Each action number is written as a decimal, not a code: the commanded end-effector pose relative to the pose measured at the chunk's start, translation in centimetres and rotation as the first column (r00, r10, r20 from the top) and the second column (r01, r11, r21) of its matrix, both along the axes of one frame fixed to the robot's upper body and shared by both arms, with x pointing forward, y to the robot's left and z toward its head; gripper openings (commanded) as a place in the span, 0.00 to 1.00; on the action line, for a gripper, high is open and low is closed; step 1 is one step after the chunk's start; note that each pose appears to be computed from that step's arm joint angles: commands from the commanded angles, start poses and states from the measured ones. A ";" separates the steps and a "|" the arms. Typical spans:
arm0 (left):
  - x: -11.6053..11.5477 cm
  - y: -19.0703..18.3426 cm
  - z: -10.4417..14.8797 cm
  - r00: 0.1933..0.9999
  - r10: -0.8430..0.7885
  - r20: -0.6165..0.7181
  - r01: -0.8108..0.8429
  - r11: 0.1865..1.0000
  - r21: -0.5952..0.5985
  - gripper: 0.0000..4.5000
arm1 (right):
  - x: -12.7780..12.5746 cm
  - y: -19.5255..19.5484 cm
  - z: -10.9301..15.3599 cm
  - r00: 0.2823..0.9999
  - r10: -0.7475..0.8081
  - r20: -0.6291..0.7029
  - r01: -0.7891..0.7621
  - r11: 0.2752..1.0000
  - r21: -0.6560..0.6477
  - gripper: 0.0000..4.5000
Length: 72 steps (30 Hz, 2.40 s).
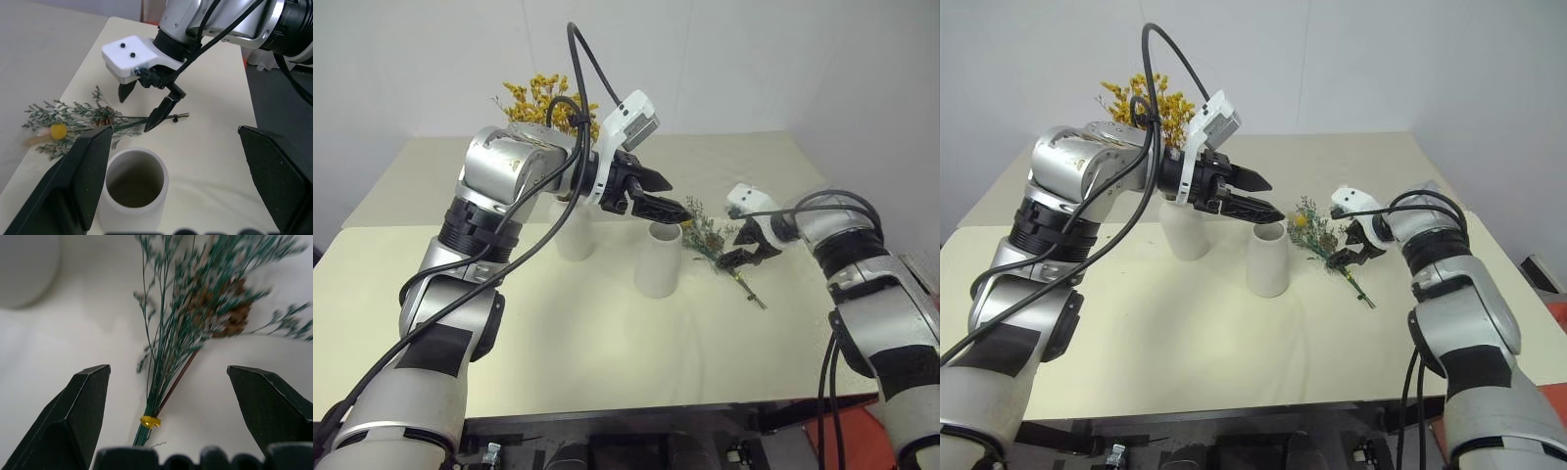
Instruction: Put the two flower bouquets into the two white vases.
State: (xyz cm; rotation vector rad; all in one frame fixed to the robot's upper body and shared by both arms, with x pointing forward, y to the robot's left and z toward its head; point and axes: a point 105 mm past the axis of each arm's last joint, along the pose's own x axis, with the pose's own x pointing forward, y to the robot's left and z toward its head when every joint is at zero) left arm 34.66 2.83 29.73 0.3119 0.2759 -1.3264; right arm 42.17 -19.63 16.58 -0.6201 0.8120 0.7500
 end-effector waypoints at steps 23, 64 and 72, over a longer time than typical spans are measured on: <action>-0.3 1.6 0.3 0.996 0.074 0.043 -0.074 0.997 0.001 1.00 | 0.5 2.3 -1.3 0.998 0.061 -0.024 -0.062 0.997 -0.052 0.03; 0.5 5.7 0.8 0.987 0.081 0.138 -0.082 0.997 -0.001 1.00 | -4.3 10.7 17.6 0.690 -0.423 0.587 -0.489 0.326 0.809 0.01; 0.4 5.6 0.6 0.988 0.073 0.137 -0.074 0.997 0.006 1.00 | -6.7 11.5 16.4 0.742 -0.333 0.582 -0.522 0.257 0.813 0.01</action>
